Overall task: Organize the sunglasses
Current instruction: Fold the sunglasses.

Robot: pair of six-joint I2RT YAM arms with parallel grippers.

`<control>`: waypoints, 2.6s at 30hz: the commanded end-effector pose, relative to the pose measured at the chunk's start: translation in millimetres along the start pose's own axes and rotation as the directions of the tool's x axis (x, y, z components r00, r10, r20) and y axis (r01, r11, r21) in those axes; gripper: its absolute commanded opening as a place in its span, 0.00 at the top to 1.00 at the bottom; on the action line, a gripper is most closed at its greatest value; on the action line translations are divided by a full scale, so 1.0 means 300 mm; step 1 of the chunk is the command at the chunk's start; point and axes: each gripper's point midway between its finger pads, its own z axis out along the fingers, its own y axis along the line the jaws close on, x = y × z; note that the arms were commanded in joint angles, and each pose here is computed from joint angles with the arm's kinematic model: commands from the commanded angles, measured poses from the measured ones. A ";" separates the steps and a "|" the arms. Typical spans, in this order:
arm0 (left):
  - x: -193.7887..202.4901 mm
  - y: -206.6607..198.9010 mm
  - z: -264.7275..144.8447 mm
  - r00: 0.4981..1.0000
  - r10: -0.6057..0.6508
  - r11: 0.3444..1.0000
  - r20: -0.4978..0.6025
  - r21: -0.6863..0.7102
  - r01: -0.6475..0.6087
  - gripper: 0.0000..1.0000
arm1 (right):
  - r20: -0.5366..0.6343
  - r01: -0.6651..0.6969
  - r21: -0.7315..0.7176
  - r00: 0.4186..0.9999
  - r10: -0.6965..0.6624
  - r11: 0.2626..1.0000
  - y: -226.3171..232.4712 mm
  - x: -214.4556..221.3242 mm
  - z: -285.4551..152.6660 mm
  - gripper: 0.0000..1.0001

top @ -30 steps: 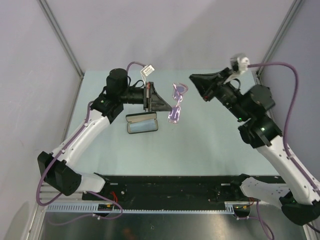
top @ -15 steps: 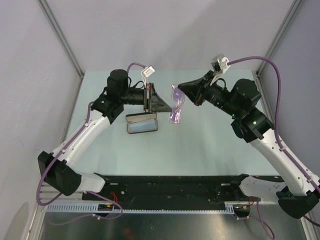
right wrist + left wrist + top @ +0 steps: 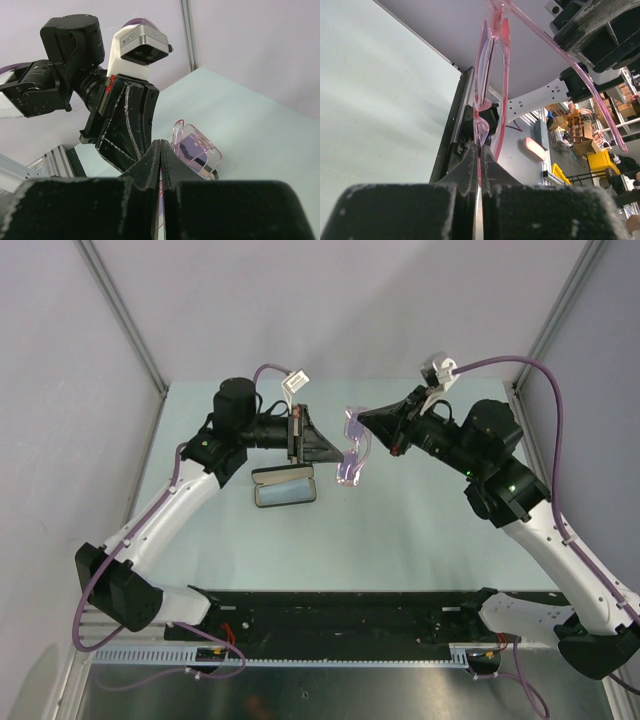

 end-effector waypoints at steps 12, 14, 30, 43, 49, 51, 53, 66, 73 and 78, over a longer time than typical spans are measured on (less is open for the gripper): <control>-0.049 -0.035 -0.009 0.999 0.021 1.000 0.047 0.002 -0.021 1.00 | 0.174 0.052 0.117 0.982 -0.072 0.992 0.012 -0.151 -0.041 0.60; -0.044 -0.027 -0.008 0.999 0.014 1.000 0.046 -0.003 -0.014 1.00 | 0.208 0.044 0.160 0.975 -0.077 0.986 -0.004 -0.184 -0.065 0.41; -0.068 -0.153 -0.045 0.992 0.119 0.989 0.045 0.079 -0.122 1.00 | 0.043 -0.202 -0.006 0.978 0.202 0.979 -0.020 -0.073 -0.067 0.00; -0.094 -0.247 -0.080 0.977 0.200 0.972 0.071 0.114 -0.207 1.00 | 0.016 -0.338 -0.187 0.938 0.347 0.922 0.077 -0.116 -0.051 0.00; -0.108 -0.284 -0.092 0.971 0.222 0.965 0.084 0.124 -0.231 1.00 | 0.003 -0.342 -0.251 0.935 0.354 0.906 0.126 -0.120 -0.036 0.00; -0.111 -0.290 -0.094 0.971 0.224 0.964 0.086 0.125 -0.234 1.00 | 0.000 -0.328 -0.250 0.941 0.339 0.911 0.129 -0.110 -0.028 0.00; -0.117 -0.298 -0.099 0.969 0.228 0.963 0.093 0.122 -0.239 1.00 | -0.014 -0.326 -0.255 0.943 0.334 0.910 0.139 -0.096 -0.025 0.00; -0.120 -0.303 -0.092 0.982 0.173 0.974 0.077 0.137 -0.183 1.00 | -0.045 -0.276 -0.209 0.961 0.272 0.938 0.135 -0.028 -0.005 0.30; -0.116 -0.316 -0.095 0.987 0.146 0.976 0.064 0.152 -0.154 1.00 | -0.038 -0.270 -0.191 0.963 0.268 0.944 0.121 -0.023 0.004 0.55; -0.112 -0.304 -0.090 0.990 0.127 0.979 0.056 0.151 -0.134 0.99 | -0.030 -0.282 -0.149 0.959 0.281 0.948 0.099 -0.021 0.005 0.31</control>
